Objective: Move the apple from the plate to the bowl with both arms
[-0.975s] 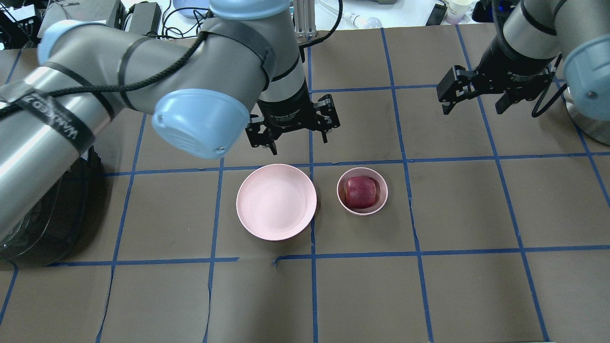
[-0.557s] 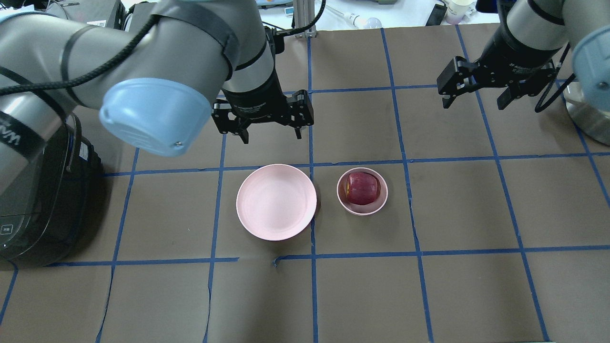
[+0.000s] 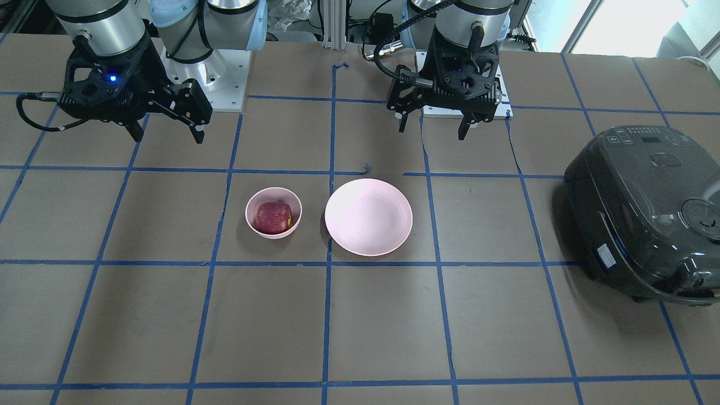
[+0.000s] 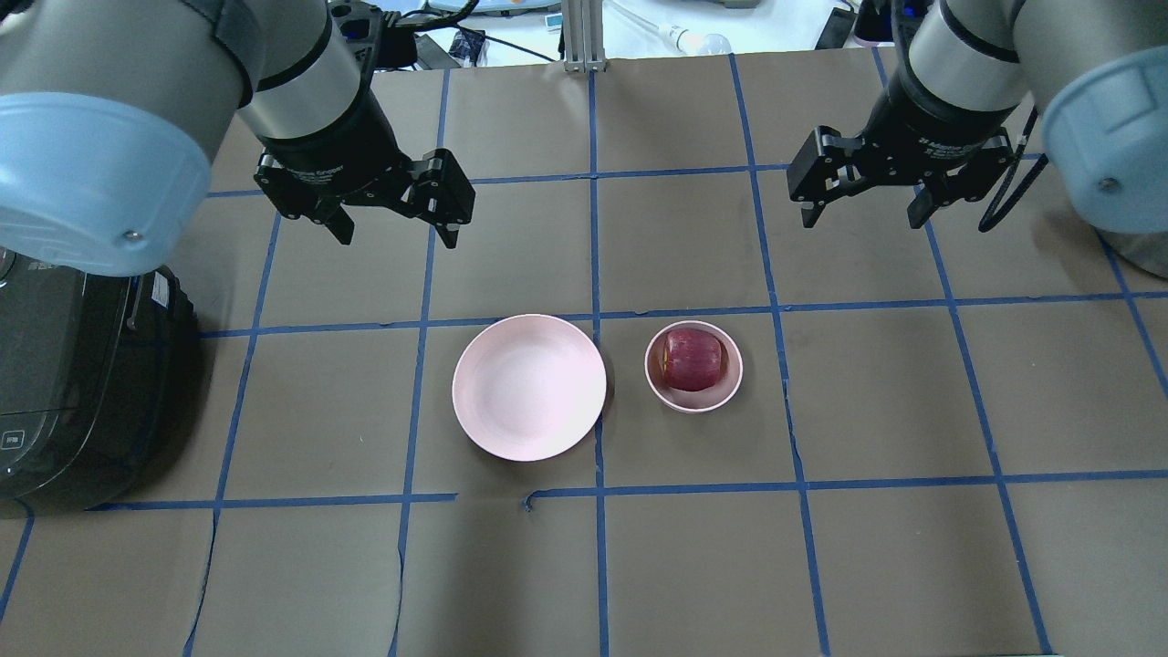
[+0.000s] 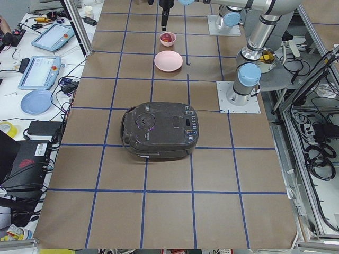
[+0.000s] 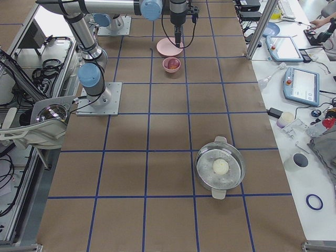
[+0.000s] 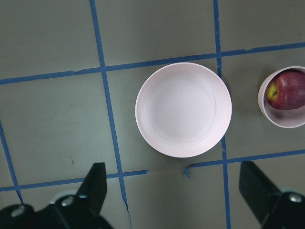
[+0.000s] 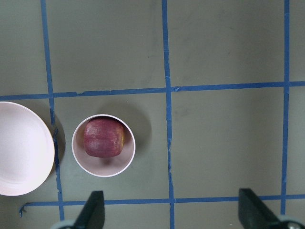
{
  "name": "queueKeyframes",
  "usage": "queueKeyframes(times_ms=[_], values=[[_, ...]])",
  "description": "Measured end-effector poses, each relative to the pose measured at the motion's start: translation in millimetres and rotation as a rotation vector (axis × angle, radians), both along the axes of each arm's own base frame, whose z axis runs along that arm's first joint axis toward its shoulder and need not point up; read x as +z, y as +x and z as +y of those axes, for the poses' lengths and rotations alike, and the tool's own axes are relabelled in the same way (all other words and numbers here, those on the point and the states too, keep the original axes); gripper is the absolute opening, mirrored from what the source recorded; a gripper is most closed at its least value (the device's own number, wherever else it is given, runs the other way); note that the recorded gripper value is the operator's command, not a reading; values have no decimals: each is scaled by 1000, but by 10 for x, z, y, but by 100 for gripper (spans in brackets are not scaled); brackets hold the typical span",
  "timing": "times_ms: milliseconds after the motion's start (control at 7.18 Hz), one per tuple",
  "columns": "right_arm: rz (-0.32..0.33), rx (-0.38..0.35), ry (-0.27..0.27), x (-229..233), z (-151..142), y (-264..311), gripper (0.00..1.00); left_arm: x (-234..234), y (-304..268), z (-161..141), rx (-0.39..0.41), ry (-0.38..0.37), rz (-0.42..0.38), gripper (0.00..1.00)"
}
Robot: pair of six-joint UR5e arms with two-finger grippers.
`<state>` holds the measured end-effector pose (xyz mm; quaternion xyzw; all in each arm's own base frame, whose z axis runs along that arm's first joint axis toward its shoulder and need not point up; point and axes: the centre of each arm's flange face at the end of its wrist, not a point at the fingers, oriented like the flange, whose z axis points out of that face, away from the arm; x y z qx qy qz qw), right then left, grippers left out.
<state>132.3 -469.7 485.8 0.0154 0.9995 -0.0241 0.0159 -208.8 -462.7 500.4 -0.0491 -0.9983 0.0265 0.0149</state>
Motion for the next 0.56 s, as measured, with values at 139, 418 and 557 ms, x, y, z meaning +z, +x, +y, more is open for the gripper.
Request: queueKeyframes(times_ms=[139, 418, 557], values=[[1, 5, 1, 6, 14, 22, 100, 2, 49, -3, 6, 0, 0, 100], [4, 7, -4, 37, 38, 30, 100, 10, 96, -6, 14, -1, 1, 100], [5, 8, -6, 44, 44, 30, 100, 8, 107, -10, 16, -1, 1, 100]])
